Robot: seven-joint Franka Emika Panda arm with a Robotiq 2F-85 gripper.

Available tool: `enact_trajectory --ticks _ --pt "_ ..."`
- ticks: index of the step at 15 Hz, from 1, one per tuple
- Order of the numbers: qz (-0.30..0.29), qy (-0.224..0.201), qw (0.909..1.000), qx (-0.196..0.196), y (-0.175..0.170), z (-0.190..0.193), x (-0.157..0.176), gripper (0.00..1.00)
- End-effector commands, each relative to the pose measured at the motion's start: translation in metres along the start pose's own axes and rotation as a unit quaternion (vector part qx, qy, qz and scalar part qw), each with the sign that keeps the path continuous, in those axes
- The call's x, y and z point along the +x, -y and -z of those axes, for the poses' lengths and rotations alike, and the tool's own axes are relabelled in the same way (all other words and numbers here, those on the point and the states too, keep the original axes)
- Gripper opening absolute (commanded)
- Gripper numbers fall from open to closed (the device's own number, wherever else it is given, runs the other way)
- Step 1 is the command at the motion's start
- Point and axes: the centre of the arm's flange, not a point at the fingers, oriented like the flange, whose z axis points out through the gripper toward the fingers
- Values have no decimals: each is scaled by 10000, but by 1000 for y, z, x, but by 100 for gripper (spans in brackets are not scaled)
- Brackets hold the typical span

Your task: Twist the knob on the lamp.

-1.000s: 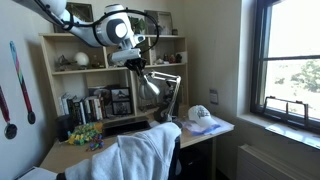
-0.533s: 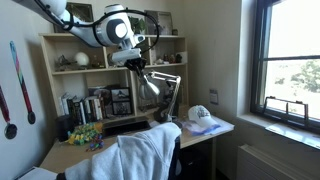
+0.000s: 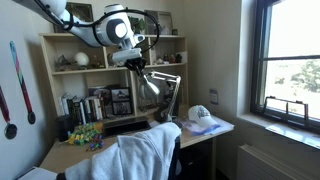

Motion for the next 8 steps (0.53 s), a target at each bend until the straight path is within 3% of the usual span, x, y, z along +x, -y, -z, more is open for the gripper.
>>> enact_trajectory --ticks 1,8 --pt "212 -75 9997 31 -6 6 11 7" --pt "675 29 9977 4 -9 13 17 6"
